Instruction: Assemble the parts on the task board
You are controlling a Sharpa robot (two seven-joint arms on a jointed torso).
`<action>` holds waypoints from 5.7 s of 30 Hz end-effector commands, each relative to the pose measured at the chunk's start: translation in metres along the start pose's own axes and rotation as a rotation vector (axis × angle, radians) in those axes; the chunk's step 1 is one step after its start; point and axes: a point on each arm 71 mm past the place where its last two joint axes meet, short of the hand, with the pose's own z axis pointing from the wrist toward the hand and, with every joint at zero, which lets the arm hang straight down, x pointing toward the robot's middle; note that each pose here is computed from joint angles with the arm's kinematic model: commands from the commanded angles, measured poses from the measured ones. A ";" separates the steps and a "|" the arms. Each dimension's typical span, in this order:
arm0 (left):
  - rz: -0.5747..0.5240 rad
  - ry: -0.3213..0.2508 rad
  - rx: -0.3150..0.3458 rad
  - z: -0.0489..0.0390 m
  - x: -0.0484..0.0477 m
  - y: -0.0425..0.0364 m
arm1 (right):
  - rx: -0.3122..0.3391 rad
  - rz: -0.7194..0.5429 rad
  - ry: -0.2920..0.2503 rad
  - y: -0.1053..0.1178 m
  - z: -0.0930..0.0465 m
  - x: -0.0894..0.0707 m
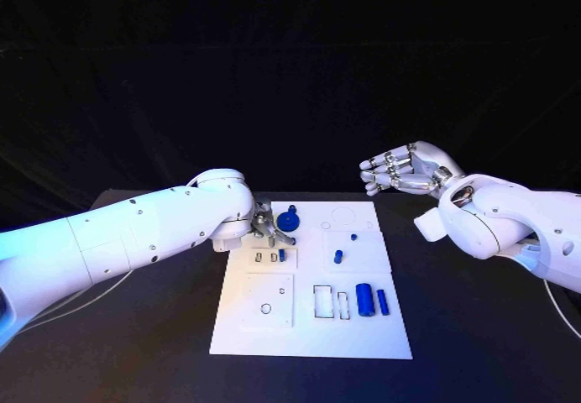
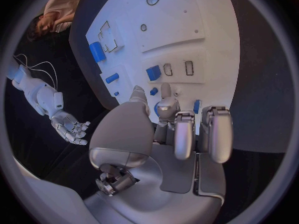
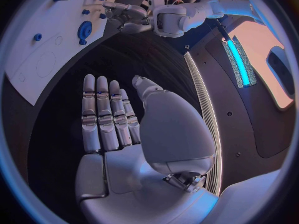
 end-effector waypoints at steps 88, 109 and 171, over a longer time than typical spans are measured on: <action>-0.026 0.135 0.042 0.0112 0.0136 -0.0107 | 0.005 0.000 0.007 -0.003 0.003 0.005; -0.248 0.144 0.035 0.0038 0.0128 0.0053 | 0.009 -0.005 -0.001 -0.006 0.003 0.003; -0.052 -0.011 -0.069 0.0035 0.0400 0.0239 | 0.016 0.001 0.005 -0.011 0.001 0.003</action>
